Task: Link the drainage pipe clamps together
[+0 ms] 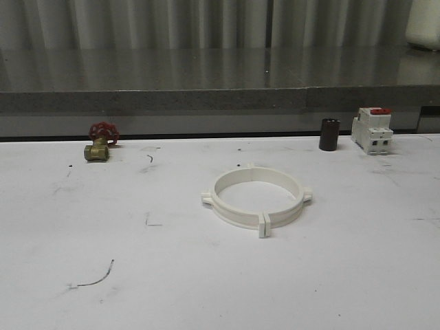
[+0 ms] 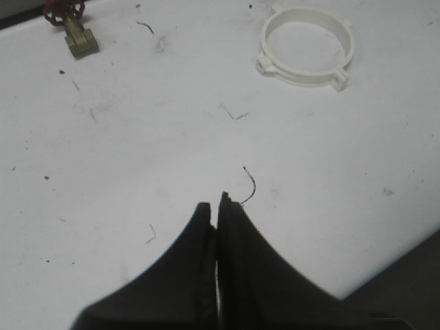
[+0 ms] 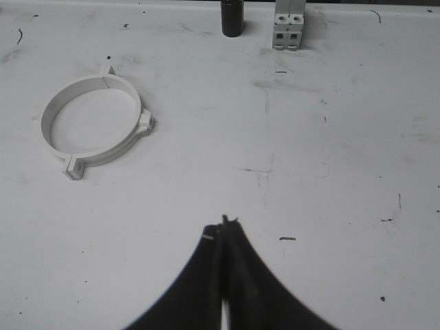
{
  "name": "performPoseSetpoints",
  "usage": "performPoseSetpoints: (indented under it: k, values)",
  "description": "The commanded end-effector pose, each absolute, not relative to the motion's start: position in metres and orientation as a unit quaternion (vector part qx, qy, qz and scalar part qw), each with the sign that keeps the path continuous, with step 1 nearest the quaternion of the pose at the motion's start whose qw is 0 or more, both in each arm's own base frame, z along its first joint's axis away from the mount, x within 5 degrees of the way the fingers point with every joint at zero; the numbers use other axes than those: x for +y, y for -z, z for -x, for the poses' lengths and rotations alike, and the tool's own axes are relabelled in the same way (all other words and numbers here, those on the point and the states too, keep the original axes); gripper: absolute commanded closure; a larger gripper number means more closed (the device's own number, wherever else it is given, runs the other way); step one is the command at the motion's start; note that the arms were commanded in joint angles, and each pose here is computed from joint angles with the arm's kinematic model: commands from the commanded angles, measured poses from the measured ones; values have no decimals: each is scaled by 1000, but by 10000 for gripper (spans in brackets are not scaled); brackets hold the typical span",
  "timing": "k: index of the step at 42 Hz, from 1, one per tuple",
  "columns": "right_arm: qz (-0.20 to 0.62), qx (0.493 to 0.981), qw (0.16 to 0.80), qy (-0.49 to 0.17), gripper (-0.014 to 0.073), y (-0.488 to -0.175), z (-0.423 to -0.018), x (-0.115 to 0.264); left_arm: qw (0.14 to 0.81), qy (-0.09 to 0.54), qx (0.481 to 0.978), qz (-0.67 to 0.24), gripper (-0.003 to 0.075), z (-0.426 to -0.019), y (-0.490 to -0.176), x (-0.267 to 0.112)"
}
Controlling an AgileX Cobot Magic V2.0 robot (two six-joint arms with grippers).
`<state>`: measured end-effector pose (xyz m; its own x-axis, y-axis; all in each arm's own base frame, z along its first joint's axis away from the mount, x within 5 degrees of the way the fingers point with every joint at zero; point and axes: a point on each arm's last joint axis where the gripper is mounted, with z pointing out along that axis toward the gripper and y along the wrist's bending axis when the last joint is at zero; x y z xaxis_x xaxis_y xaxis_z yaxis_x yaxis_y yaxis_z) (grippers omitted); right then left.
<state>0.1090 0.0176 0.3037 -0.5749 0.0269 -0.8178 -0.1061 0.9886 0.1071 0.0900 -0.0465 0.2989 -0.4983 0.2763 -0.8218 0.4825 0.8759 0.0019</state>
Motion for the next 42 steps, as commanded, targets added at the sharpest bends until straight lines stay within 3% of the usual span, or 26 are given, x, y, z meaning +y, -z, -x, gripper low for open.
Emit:
performPoseSetpoints:
  k: [1,9,18,25,42]
  values:
    - [22,864,498,-73,711,-316,-112,17,536,103,817,-186,741,-84,-311,-36]
    - [22,864,498,-73,711,-316,-112,17,650,48,751,-109,741,-63,-287,-15]
    - [22,864,498,-73,711,-316,-112,17,714,26,697,-63,741,-53,-254,-7]
    - [22,864,498,-73,711,-316,-112,17,742,25,668,-52,741,-53,-238,-6]
    - [22,864,498,-73,711,-316,-112,17,753,15,658,-7,741,-55,-210,-2]
